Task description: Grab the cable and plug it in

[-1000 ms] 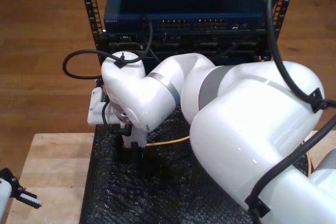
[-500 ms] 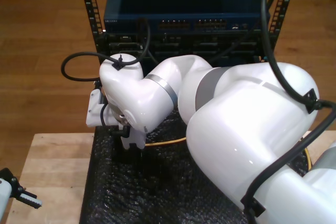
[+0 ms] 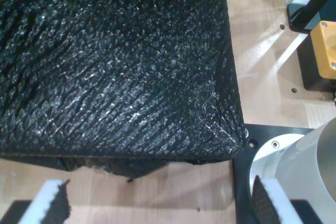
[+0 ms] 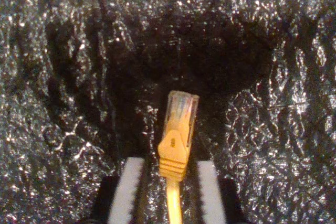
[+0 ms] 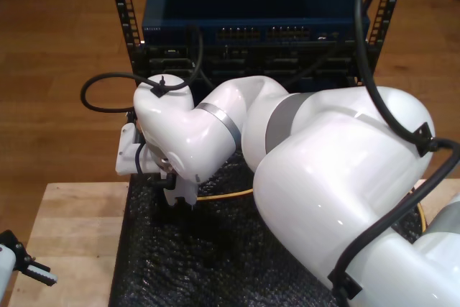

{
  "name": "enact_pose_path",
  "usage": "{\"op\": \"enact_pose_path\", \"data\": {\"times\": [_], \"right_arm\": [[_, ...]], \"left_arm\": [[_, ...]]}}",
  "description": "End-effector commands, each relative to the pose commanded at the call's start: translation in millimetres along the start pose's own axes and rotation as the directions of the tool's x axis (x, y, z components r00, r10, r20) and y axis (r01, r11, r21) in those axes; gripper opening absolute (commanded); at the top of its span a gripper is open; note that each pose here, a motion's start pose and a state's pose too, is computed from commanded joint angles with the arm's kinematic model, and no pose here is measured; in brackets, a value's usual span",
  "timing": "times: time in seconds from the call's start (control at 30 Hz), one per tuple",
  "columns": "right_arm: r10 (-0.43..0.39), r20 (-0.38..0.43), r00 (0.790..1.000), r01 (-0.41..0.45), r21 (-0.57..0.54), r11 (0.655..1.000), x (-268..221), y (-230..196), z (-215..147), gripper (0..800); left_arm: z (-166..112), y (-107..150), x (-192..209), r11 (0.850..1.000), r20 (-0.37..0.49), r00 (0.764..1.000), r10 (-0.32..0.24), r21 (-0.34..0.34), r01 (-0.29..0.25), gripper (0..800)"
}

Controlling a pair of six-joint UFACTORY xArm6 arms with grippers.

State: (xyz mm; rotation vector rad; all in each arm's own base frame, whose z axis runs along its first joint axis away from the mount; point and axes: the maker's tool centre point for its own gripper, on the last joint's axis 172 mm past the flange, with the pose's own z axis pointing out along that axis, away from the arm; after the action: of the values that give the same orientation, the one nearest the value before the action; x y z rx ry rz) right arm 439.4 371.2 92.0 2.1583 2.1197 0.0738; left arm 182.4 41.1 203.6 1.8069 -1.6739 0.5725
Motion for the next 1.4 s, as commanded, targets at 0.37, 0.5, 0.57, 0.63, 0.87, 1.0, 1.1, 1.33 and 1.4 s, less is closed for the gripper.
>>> {"op": "enact_pose_path", "data": {"times": [0.37,0.5,0.57,0.63,0.87,1.0,1.1,1.33,1.4], "right_arm": [[-0.005,-0.005,1.0,0.005,-0.006,1.0,1.4,1.0,1.1,23],[-0.005,-0.003,1.0,0.005,-0.003,1.0,0.2,0.7,2.6,3],[-0.013,-0.005,1.0,0.013,-0.004,1.0,0.6,1.1,1.3,4],[-0.034,-0.009,0.999,0.034,-0.008,0.999,0.6,2.7,-2.0,3],[-0.138,-0.032,0.99,0.137,-0.027,0.99,-1.6,9.1,-23.8,3],[-0.138,-0.033,0.99,0.137,-0.031,0.99,-6.5,11.8,-35.1,3],[-0.133,-0.026,0.991,0.132,-0.026,0.991,-13.0,11.7,-45.1,3],[-0.113,-0.086,0.99,0.118,0.057,0.991,-32.0,6.9,-70.3,3],[-0.099,-0.127,0.987,0.114,0.114,0.987,-37.8,-0.2,-77.2,3]], "left_arm": [[-0.1,0.0,-0.6,1.0,0.002,1.0,0.0,0.0,0.0,800],[0.0,0.3,-0.3,1.0,0.001,1.0,0.0,-0.001,0.0,800],[0.6,0.6,-0.3,1.0,0.0,1.0,-0.001,-0.002,0.001,800],[1.0,0.6,-0.2,1.0,-0.001,1.0,0.0,-0.004,0.0,800],[4.9,5.1,4.1,0.999,-0.034,0.999,-0.012,-0.03,0.011,800],[2.7,1.3,8.2,1.0,-0.049,0.999,-0.008,-0.025,0.007,800],[3.3,-7.0,19.2,1.0,-0.089,0.996,0.0,0.005,0.0,800],[4.6,-8.7,31.5,1.0,-0.123,0.992,0.008,0.0,-0.008,800],[5.4,-9.8,33.8,1.0,-0.12,0.993,-0.001,-0.008,0.0,800]]}}
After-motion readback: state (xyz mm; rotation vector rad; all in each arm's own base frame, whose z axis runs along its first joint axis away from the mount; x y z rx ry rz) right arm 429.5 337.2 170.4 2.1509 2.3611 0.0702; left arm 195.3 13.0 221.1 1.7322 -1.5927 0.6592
